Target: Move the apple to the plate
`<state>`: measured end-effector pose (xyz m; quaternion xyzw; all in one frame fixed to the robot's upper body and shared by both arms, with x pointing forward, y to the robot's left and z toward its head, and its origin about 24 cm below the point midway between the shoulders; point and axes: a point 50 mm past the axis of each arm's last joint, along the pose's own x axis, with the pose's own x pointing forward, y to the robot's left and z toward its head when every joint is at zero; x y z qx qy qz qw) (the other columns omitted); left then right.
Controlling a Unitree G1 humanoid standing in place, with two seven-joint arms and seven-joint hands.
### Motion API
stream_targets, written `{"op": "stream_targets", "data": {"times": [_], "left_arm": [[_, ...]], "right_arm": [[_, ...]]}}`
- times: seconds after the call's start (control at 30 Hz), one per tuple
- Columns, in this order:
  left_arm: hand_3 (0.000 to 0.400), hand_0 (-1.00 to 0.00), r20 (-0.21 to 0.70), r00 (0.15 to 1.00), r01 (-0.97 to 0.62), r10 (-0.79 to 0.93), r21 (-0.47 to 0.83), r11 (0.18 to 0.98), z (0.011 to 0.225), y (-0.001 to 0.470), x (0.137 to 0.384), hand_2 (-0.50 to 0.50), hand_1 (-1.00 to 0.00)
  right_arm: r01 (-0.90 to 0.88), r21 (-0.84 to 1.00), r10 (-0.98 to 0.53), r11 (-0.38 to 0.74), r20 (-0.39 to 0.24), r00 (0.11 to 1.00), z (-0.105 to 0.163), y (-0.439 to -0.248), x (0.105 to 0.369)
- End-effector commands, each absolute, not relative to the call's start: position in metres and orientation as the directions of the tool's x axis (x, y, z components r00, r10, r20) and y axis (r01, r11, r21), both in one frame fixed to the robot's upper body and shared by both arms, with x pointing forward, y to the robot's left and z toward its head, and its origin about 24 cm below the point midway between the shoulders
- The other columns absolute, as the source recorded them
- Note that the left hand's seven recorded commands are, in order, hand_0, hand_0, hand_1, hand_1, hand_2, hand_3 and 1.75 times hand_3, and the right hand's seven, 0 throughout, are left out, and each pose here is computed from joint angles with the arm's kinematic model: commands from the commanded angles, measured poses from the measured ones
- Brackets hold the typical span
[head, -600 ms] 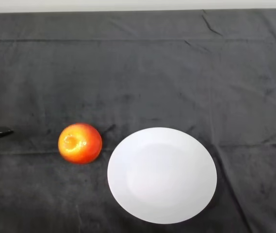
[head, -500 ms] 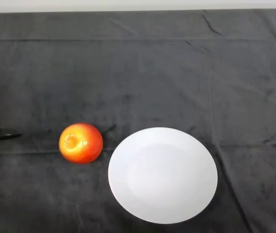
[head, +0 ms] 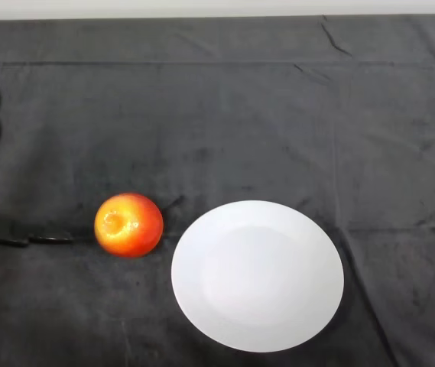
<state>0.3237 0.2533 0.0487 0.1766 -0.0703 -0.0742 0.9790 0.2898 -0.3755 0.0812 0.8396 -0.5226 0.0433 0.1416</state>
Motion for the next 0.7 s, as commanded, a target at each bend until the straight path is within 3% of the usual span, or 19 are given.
{"op": "stream_targets", "data": {"times": [0.03, 0.7], "left_arm": [[0.0, 0.0, 0.102, 0.972, 0.16, -0.213, 0.381, 0.911, 0.057, 0.245, 0.334, 0.0, 0.0], [0.0, 0.0, 0.03, 0.945, 0.283, -0.325, 0.42, 0.862, 0.044, 0.213, 0.337, 0.0, 0.0]], "right_arm": [[-0.904, 0.189, -0.874, -0.383, 0.242, 0.421, 0.088, -0.386, 0.284], [-0.904, 0.189, -0.874, -0.383, 0.242, 0.421, 0.088, -0.386, 0.284]]}}
